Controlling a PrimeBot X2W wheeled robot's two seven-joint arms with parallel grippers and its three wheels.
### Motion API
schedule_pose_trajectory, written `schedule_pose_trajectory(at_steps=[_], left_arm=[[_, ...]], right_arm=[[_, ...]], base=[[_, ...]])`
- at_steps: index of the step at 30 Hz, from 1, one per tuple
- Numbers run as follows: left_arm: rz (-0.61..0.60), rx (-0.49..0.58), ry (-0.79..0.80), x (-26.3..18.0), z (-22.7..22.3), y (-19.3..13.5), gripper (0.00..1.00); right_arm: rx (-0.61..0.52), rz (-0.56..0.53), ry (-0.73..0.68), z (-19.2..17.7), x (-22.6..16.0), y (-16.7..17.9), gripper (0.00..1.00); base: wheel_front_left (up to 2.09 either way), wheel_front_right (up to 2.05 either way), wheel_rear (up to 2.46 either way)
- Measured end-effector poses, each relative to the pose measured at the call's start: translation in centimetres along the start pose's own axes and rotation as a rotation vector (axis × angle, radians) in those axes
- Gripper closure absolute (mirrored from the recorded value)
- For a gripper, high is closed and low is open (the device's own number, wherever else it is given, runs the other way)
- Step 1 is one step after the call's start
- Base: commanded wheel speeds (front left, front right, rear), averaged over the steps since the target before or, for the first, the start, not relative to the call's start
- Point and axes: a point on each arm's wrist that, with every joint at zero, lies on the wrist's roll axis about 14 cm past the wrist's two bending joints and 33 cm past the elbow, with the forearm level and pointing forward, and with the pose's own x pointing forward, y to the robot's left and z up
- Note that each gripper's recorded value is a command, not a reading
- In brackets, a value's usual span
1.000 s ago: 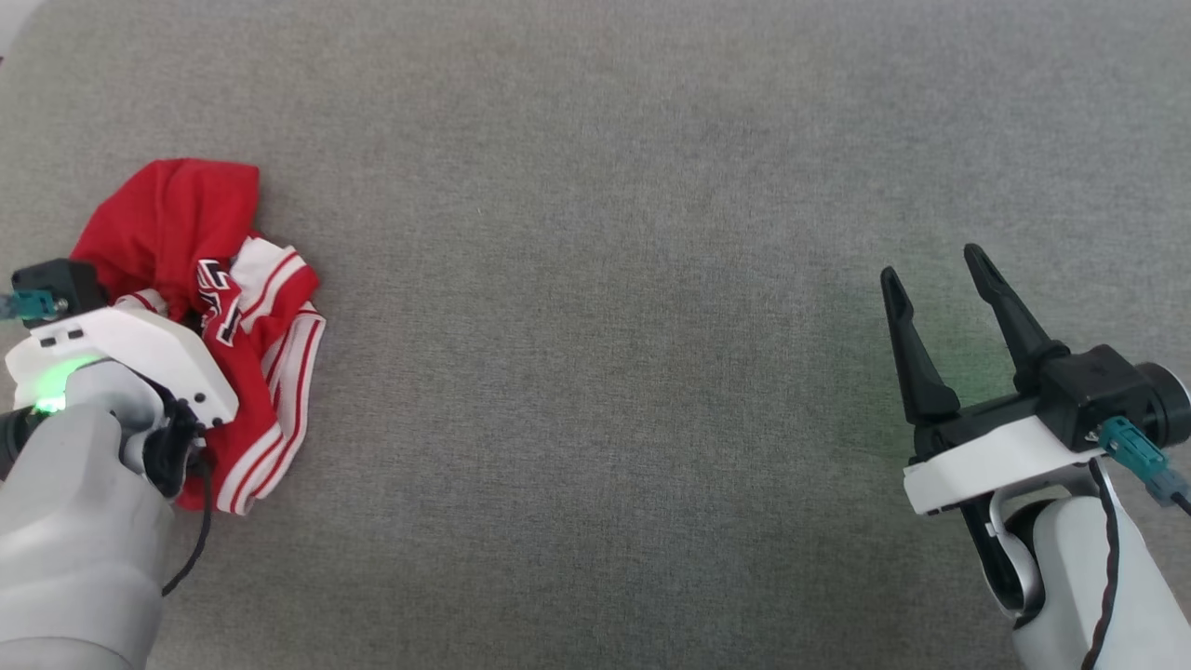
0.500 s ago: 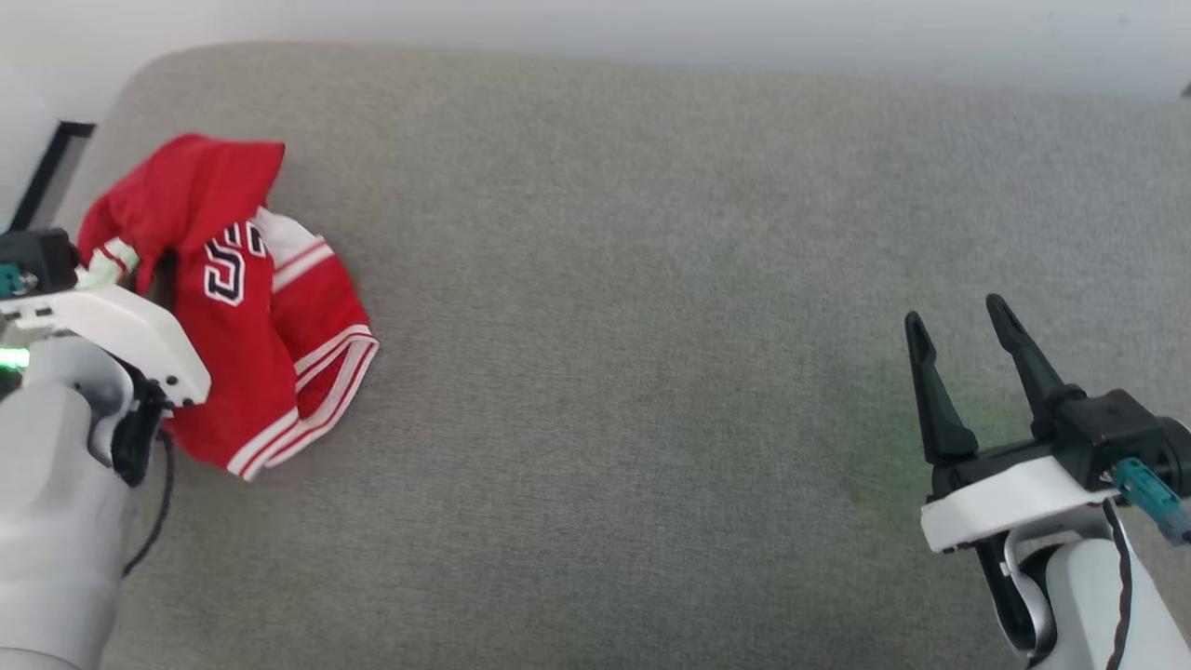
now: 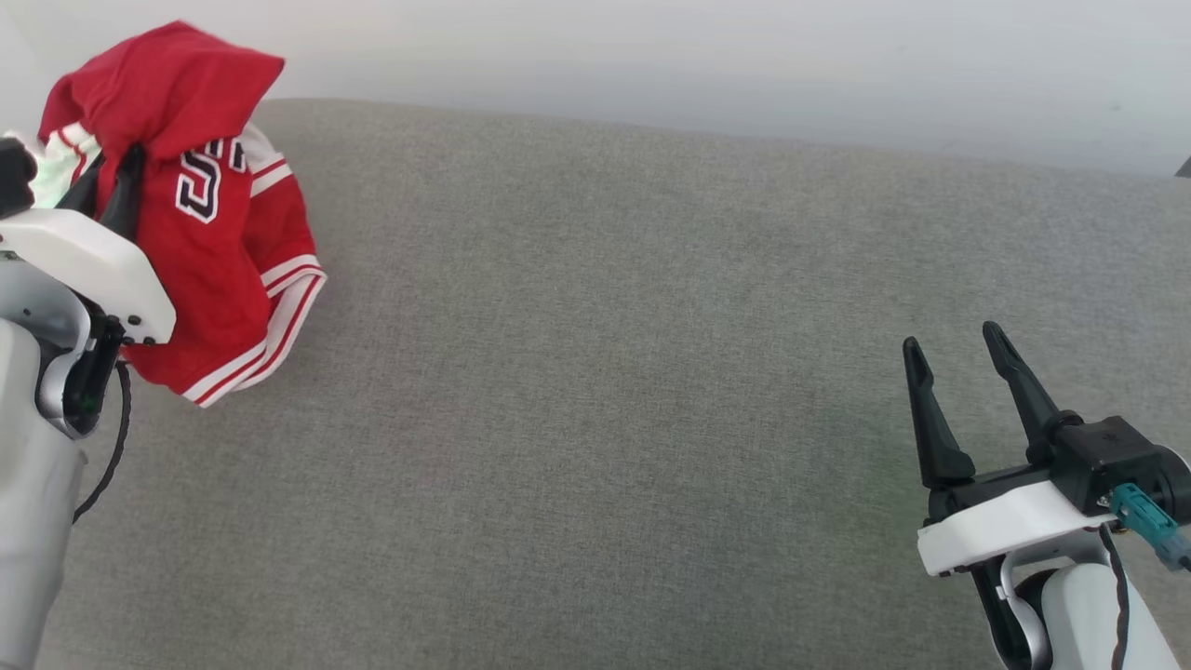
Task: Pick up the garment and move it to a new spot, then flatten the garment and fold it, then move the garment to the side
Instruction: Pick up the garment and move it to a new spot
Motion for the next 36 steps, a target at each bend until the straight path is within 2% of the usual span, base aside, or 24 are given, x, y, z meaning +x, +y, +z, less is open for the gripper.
schedule_pose_trajectory(at_steps=[6, 15, 27, 36], left_arm=[[-0.061, 0.037, -0.025, -0.4, 1.7, -2.3, 1.0], [-0.206, 0.067, -0.09, -0.5, 5.3, -8.4, 1.0], [-0.516, 0.101, -0.144, -1.2, 8.0, -20.2, 1.0], [-0.787, 0.104, -0.117, -3.4, 6.9, -29.9, 1.0]], right_arm=[[0.002, -0.031, -0.019, 0.7, -0.6, -0.8, 0.0], [-0.026, -0.171, -0.049, 2.0, -3.1, -5.4, 0.0], [-0.08, -0.406, -0.073, 3.7, -9.1, -11.7, 0.0], [-0.105, -0.544, -0.071, 4.2, -13.4, -14.5, 0.0]], base=[[0.0, 0.0, 0.0], [0.0, 0.0, 0.0], [0.0, 0.0, 0.0], [0.0, 0.0, 0.0]])
